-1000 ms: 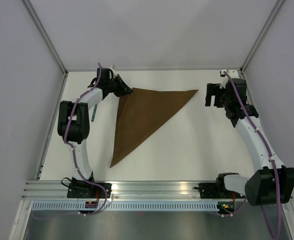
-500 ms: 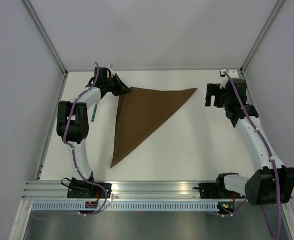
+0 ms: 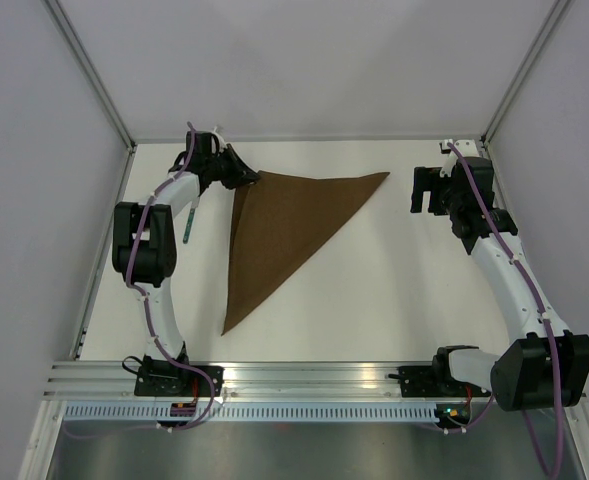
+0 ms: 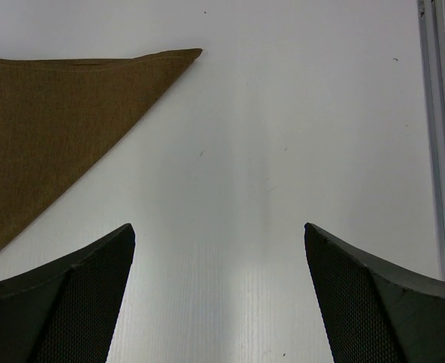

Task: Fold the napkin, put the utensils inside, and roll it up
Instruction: Fold the napkin at the center of the board.

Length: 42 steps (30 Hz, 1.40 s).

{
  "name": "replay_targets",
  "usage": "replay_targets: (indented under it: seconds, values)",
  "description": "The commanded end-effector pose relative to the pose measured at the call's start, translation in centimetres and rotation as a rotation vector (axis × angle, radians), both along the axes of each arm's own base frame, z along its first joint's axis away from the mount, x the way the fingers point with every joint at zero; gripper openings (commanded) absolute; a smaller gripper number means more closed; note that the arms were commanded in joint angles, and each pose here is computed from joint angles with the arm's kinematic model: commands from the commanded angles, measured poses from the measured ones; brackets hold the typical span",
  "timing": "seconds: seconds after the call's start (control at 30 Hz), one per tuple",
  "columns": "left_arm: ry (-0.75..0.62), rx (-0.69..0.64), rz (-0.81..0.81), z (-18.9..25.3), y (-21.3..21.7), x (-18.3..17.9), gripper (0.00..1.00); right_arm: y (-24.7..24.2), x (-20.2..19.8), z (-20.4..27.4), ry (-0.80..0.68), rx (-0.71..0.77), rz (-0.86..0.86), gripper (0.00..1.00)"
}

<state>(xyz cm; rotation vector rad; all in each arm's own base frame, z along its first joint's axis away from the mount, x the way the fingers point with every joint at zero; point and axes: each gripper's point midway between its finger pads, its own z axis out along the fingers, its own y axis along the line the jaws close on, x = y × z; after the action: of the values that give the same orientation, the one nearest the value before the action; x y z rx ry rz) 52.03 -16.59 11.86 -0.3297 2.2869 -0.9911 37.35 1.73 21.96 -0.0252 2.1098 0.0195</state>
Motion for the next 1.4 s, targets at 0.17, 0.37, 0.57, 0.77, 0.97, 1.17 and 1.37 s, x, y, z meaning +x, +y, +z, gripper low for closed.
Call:
replay_targets:
  seconds: [0.17, 0.37, 0.57, 0.77, 0.97, 1.17, 1.37]
  values:
    - [-0.08, -0.02, -0.008, 4.1, 0.4, 0.9, 0.02, -0.4, -0.4, -0.7, 0.024, -0.023, -0.012, 0.98]
    - [-0.086, -0.022, -0.005, 4.5, 0.9, 1.0, 0.02, -0.4, -0.4, -0.8, 0.027, -0.024, -0.013, 0.98]
    - [-0.1, -0.025, -0.012, 5.2, 0.8, 1.0, 0.02, -0.5, -0.4, -0.8, 0.029, -0.025, -0.017, 0.98]
    - [-0.099, -0.024, -0.006, 5.4, 1.2, 1.1, 0.02, -0.4, -0.4, -0.9, 0.029, -0.024, -0.016, 0.98]
    - [-0.108, -0.027, -0.009, 5.9, 1.3, 1.1, 0.02, -0.4, -0.4, -0.9, 0.029, -0.025, -0.015, 0.98]
    - [-0.1, -0.023, 0.01, 5.8, 2.2, 1.7, 0.02, -0.5, -0.4, -0.8, 0.027, -0.024, -0.017, 0.98]
    - [-0.057, -0.019, 0.018, 3.3, 2.4, 2.1, 0.02, -0.4, -0.5, -1.0, 0.032, -0.025, -0.013, 0.98]
